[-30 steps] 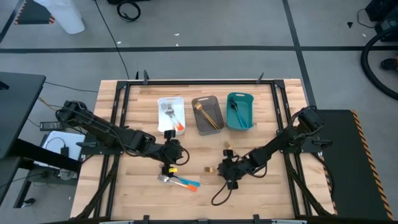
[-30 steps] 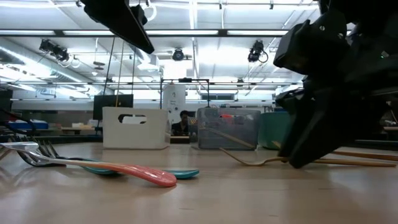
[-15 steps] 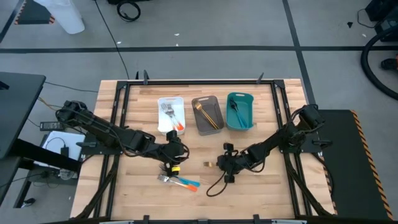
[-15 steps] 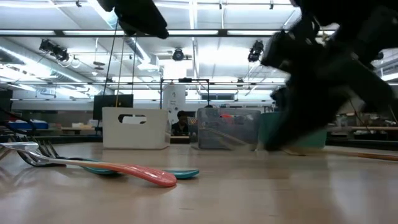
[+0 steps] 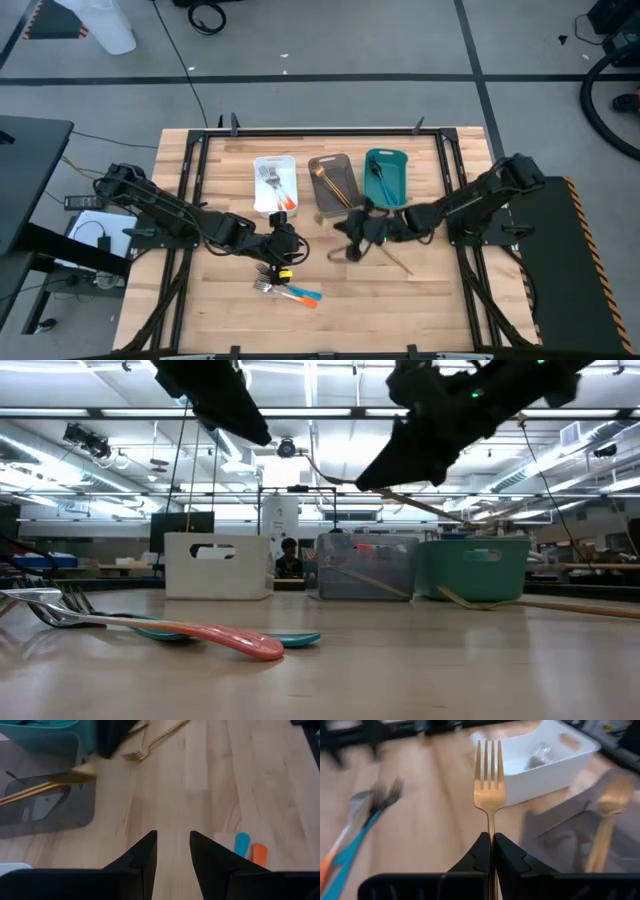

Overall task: Sort silverware by color (type)
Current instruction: Put the gold fork into the black bin

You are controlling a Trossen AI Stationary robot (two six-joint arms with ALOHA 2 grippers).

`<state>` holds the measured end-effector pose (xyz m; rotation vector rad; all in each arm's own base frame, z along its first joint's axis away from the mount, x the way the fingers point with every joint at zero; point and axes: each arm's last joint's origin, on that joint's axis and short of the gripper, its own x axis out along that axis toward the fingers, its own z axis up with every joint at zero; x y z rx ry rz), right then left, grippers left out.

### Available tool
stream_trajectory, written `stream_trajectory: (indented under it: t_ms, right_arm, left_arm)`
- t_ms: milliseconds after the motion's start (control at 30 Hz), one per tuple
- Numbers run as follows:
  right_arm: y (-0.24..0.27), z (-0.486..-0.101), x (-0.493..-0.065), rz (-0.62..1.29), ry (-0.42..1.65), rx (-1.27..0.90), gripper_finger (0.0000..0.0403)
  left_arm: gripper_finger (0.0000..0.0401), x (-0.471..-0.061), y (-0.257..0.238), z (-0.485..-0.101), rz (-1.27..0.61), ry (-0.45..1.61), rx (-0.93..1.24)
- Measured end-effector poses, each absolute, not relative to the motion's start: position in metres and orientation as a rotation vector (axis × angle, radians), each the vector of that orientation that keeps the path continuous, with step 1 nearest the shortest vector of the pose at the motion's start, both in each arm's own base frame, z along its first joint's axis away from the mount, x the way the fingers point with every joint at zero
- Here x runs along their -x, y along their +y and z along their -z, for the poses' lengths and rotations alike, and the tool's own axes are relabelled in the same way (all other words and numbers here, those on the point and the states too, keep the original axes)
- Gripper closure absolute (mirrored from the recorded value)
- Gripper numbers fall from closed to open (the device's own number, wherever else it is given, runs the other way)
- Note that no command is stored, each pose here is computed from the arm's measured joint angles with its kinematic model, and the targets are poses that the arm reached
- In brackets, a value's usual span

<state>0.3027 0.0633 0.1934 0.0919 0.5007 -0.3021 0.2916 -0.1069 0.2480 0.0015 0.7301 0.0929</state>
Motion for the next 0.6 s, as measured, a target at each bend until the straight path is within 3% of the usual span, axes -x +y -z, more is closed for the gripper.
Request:
stream_trajectory:
  t_ms: [600]
  right_arm:
    - [-0.023,-0.209,-0.321,0.495,0.302,-0.077,0.0383]
  left_arm:
    - [0.0278,-0.293,-0.110,-0.245,-0.088,0.731,-0.005]
